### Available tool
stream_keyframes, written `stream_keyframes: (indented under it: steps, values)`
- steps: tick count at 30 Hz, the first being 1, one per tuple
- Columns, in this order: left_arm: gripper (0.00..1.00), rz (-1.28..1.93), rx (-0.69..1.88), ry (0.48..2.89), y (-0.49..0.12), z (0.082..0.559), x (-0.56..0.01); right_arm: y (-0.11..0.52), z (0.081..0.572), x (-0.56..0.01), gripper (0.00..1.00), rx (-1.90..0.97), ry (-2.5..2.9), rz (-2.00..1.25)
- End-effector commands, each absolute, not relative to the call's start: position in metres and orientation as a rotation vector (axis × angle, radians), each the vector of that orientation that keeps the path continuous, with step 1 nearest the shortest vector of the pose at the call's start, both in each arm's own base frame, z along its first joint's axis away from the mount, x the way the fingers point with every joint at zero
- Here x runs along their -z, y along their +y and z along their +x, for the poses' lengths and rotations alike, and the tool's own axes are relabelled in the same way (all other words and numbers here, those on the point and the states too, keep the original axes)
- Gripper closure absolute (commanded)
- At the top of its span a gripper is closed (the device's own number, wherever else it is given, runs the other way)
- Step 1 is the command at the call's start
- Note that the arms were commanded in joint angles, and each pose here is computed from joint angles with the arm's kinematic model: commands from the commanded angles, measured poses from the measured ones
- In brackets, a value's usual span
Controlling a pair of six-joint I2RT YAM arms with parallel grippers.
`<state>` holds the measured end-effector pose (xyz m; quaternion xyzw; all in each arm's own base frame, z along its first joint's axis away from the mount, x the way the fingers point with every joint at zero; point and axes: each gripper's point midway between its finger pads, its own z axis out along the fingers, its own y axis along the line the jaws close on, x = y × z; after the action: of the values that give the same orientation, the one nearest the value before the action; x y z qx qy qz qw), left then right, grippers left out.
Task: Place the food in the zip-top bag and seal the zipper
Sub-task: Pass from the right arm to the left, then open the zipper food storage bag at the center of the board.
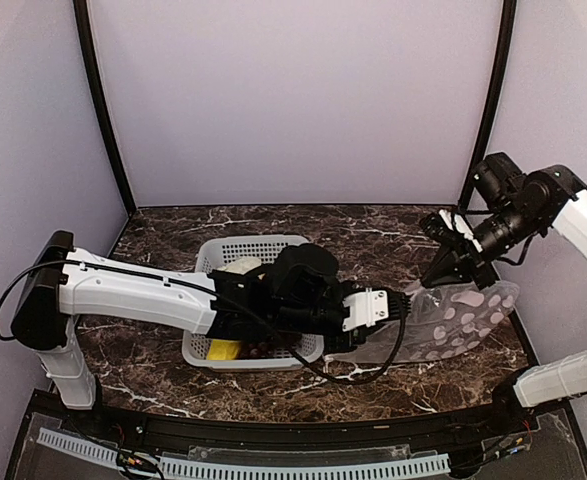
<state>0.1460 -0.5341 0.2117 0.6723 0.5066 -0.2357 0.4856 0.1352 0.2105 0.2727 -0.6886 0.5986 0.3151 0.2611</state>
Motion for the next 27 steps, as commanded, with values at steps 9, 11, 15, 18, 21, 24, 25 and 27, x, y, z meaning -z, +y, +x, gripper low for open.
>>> stream_keyframes:
  steps: [9, 11, 15, 18, 21, 24, 25, 27]
  values:
    - [0.99, 0.934, 0.849, 1.482, -0.489, 0.242, -0.309, 0.171, 0.286, -0.343, 0.37, -0.374, 1.652, -1.233]
    - [0.99, 0.799, 0.802, 1.519, -0.476, 0.263, -0.317, 0.161, 0.306, -0.356, 0.27, -0.261, 1.631, -1.132]
    - [0.99, 0.551, 0.757, 1.558, -0.451, 0.298, -0.334, 0.156, 0.339, -0.353, 0.27, -0.235, 1.722, -1.045]
    - [0.99, 0.408, 0.735, 1.58, -0.437, 0.323, -0.346, 0.156, 0.357, -0.351, 0.27, -0.23, 1.753, -1.003]
    - [0.99, 0.279, 0.7, 1.632, -0.422, 0.344, -0.347, 0.147, 0.371, -0.356, 0.26, -0.165, 1.782, -0.948]
    - [0.99, 0.121, 0.713, 1.667, -0.396, 0.366, -0.346, 0.131, 0.383, -0.361, 0.26, -0.05, 1.784, -0.865]
    - [0.99, 0.074, 0.715, 1.644, -0.384, 0.372, -0.353, 0.128, 0.385, -0.362, 0.26, -0.031, 1.783, -0.853]
    - [0.99, -0.029, 0.686, 1.632, -0.361, 0.381, -0.347, 0.134, 0.383, -0.36, 0.26, -0.075, 1.781, -0.875]
